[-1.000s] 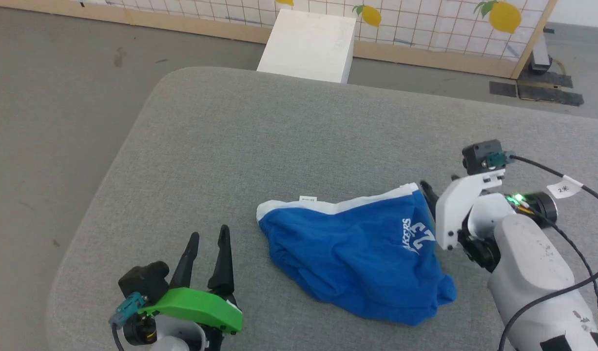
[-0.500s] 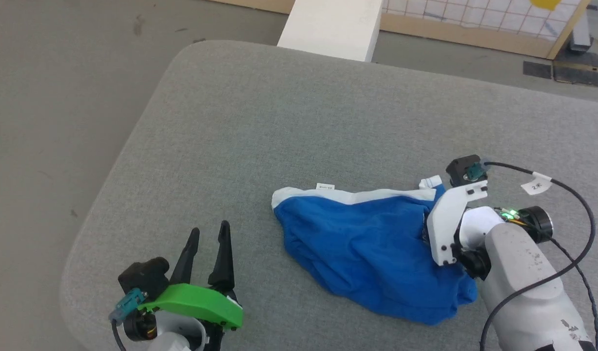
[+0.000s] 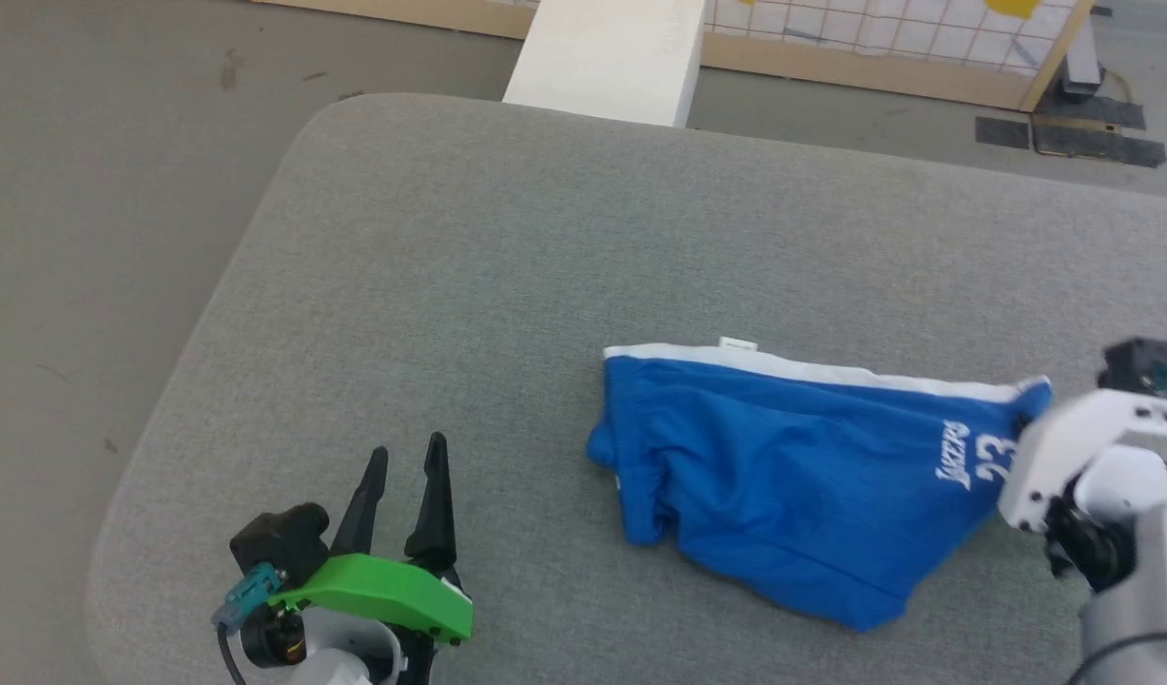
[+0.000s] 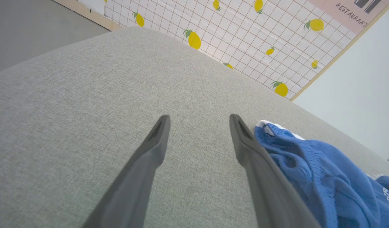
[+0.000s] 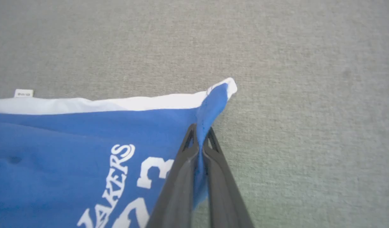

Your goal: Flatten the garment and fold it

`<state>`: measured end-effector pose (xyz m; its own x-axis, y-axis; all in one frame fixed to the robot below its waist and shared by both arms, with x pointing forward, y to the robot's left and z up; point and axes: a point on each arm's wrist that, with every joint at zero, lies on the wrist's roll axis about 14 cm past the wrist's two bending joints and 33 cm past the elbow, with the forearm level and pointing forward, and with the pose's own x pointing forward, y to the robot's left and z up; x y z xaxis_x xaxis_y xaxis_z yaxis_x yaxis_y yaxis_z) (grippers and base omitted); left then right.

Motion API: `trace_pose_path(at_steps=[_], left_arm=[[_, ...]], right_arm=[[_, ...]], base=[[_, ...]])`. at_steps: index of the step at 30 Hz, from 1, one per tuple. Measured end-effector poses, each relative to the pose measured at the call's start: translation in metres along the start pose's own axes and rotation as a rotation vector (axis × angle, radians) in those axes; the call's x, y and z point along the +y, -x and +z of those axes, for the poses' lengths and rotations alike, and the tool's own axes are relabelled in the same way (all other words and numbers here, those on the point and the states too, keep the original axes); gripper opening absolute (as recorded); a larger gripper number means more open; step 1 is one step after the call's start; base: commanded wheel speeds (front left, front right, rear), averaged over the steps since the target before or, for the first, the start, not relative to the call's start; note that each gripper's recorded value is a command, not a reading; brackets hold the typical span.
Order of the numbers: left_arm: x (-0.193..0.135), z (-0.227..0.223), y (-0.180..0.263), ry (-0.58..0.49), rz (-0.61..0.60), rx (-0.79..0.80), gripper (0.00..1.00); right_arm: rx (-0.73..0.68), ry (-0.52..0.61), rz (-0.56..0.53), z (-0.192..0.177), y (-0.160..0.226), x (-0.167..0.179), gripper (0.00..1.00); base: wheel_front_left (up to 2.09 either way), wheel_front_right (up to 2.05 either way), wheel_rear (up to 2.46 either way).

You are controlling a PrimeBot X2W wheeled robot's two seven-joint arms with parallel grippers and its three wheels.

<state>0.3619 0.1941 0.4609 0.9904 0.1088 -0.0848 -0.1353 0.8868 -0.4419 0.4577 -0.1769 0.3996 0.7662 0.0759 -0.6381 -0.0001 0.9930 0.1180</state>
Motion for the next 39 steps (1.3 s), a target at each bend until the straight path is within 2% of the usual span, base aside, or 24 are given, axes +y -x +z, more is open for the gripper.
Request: trace_pose_path(at_steps=[3,4,5,10,14,18,22,25,29,34,39], left_arm=[[-0.004,-0.003,-0.002,0.001,-0.012,0.008,1.0],[-0.005,-0.003,-0.003,0.001,-0.015,0.01,1.0],[-0.005,-0.004,-0.003,0.002,-0.016,0.012,1.0],[-0.009,-0.004,-0.006,0.002,-0.029,0.011,1.0],[-0.018,0.001,-0.008,0.005,-0.064,0.003,1.0],[-0.049,0.015,-0.024,-0.004,-0.166,0.007,1.0],[-0.086,0.024,-0.055,-0.054,-0.273,0.078,1.0],[-0.111,0.012,-0.076,-0.105,-0.324,0.224,1.0],[-0.135,-0.025,-0.09,-0.211,-0.375,0.503,1.0],[-0.128,-0.068,-0.096,-0.359,-0.335,0.823,1.0],[-0.126,-0.093,-0.101,-0.415,-0.336,0.944,1.0]], right_arm=[[0.036,-0.045,-0.057,-0.016,0.01,-0.023,0.0],[0.035,-0.057,-0.068,-0.018,0.012,-0.028,0.19],[0.021,-0.057,-0.074,-0.017,0.014,-0.03,1.0],[-0.168,-0.121,-0.064,0.019,0.028,-0.033,1.0],[-0.294,-0.188,-0.077,0.03,0.047,-0.048,1.0],[-0.336,-0.204,-0.11,0.026,0.061,-0.063,1.0],[-0.367,-0.209,-0.106,0.03,0.069,-0.065,1.0],[-0.383,-0.22,-0.11,0.032,0.074,-0.069,1.0],[-0.371,-0.22,-0.12,0.026,0.072,-0.073,1.0],[-0.345,-0.232,-0.153,0.015,0.069,-0.085,1.0],[-0.316,-0.242,-0.189,0.004,0.066,-0.097,1.0]], base=[[0.0,0.0,0.0],[0.0,0.0,0.0],[0.0,0.0,0.0],[0.0,0.0,0.0],[0.0,0.0,0.0],[0.0,0.0,0.0],[0.0,0.0,0.0],[0.0,0.0,0.0],[0.0,0.0,0.0],[0.0,0.0,0.0],[0.0,0.0,0.0]])
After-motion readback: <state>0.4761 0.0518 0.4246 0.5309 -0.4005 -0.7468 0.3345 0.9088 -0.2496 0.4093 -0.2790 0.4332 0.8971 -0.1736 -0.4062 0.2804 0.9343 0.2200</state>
